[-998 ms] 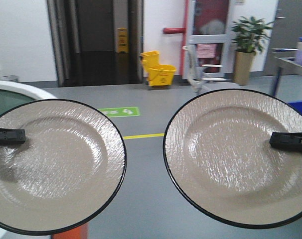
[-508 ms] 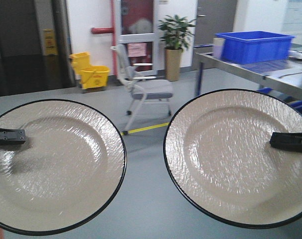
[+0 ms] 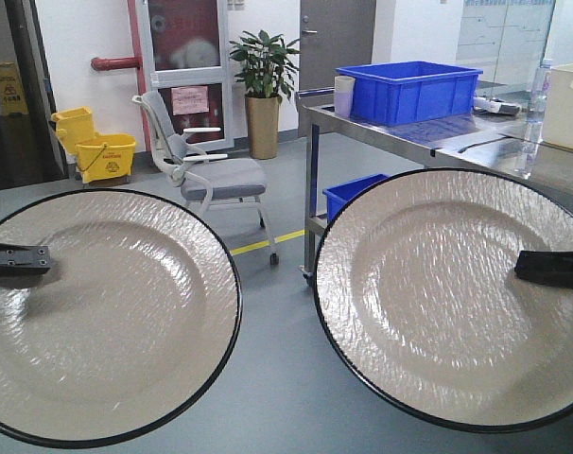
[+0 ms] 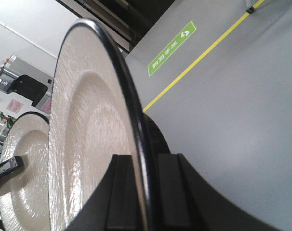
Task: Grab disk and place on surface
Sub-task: 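Hold both plates while the base drives to the steel table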
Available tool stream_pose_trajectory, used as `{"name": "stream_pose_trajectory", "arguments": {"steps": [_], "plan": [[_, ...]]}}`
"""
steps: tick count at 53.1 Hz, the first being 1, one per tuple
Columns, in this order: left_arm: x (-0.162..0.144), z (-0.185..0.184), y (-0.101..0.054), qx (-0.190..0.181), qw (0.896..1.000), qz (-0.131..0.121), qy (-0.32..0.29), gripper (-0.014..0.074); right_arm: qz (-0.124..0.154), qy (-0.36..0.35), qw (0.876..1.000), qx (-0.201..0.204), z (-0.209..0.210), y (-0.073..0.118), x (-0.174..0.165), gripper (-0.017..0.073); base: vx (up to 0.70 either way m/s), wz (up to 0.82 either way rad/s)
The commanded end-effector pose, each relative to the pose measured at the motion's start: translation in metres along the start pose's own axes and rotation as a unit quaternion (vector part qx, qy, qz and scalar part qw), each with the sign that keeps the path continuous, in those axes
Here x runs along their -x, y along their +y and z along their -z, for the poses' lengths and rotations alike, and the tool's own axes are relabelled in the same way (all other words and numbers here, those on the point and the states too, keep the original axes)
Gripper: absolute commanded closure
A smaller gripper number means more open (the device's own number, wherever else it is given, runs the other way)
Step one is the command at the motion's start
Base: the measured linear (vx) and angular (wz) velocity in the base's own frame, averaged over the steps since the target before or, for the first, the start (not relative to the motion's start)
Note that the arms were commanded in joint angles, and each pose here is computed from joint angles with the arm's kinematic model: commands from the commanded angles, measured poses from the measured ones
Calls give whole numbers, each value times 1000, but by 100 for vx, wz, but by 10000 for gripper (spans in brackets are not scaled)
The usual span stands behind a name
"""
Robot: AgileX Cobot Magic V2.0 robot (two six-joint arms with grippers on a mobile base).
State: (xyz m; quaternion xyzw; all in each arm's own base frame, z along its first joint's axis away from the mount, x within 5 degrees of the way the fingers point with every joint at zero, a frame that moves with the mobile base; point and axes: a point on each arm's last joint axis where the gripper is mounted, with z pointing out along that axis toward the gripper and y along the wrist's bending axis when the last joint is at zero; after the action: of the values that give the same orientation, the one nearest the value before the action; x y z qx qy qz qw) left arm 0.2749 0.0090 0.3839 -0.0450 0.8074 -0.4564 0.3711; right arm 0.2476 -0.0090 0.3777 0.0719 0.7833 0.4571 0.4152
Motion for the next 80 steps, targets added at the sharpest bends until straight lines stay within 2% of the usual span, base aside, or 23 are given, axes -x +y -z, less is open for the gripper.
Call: {"name": "stream_pose_trajectory", "arguments": {"steps": [1, 45, 80], "plan": [[8, 9, -28, -60, 997, 6, -46, 602, -4, -46, 997, 56, 9, 25, 10, 568, 27, 3], [7, 9, -28, -61, 997, 6, -45, 602, -4, -46, 997, 56, 9, 25, 10, 568, 37, 15], [8, 9, -28, -60, 997, 6, -46, 602, -4, -46, 997, 56, 9, 25, 10, 568, 47, -39]]}}
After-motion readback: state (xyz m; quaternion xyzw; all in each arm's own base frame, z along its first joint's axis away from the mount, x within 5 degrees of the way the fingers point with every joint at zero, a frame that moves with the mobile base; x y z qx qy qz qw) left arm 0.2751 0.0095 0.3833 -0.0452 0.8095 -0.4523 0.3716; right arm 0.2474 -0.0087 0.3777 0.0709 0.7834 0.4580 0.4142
